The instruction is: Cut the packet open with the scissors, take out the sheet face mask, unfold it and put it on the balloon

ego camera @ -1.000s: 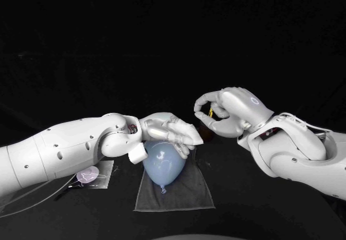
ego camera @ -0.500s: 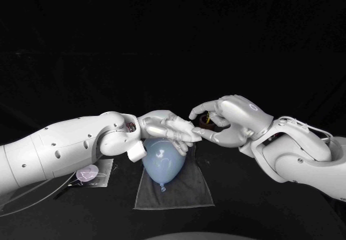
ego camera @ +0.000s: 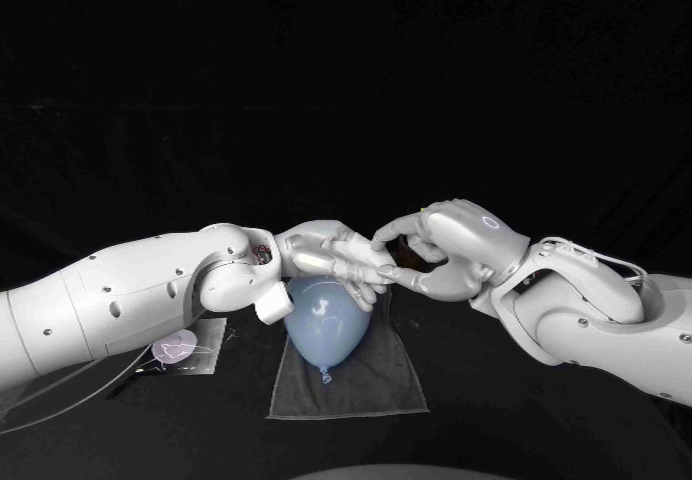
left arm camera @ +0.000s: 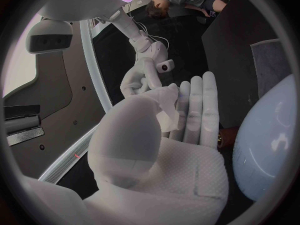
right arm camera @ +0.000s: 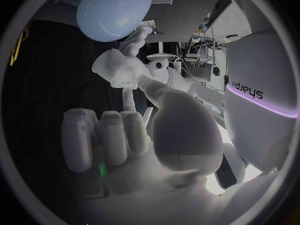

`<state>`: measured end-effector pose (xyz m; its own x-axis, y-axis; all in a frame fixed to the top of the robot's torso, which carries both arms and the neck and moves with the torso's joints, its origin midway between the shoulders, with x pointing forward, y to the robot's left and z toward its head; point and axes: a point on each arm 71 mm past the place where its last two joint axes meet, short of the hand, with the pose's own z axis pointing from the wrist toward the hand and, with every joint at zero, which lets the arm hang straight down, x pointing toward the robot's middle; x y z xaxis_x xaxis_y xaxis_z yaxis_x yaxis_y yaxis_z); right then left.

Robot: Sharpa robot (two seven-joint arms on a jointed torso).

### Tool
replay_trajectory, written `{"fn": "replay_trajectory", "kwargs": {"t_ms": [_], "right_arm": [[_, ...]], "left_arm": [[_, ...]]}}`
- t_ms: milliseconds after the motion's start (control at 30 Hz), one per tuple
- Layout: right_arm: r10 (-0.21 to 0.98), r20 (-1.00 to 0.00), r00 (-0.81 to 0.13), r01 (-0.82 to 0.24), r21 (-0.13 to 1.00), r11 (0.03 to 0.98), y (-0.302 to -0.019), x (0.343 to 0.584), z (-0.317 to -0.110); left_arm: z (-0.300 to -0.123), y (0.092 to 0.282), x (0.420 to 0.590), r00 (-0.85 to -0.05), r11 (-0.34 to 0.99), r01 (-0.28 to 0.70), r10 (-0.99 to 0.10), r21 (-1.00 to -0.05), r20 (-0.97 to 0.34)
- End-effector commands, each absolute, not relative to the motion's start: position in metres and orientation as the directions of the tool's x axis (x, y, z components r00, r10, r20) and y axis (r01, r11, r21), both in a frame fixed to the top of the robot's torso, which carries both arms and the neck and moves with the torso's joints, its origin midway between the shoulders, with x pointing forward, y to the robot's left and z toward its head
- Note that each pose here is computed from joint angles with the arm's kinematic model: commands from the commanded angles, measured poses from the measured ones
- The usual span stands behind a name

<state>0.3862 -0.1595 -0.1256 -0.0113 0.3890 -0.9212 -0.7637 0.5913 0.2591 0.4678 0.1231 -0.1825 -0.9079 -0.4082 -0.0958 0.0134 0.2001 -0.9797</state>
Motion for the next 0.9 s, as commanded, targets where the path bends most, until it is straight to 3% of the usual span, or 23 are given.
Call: {"fn": "replay_trajectory", "kwargs": {"t_ms": [33, 900], "right_arm": [[0.358, -0.934, -0.004, -0.750, 0.240, 0.617, -0.160, 0.390, -0.128], [0.363, -0.931, 0.030, -0.696, 0.241, 0.677, -0.163, 0.401, -0.131]], "left_arm": [[-0.180, 0.122, 0.467, -0.909, 0.181, 0.017, -0.406, -0.983, -0.091], [-0.181, 0.121, 0.466, -0.913, 0.187, 0.023, -0.397, -0.982, -0.097]]}}
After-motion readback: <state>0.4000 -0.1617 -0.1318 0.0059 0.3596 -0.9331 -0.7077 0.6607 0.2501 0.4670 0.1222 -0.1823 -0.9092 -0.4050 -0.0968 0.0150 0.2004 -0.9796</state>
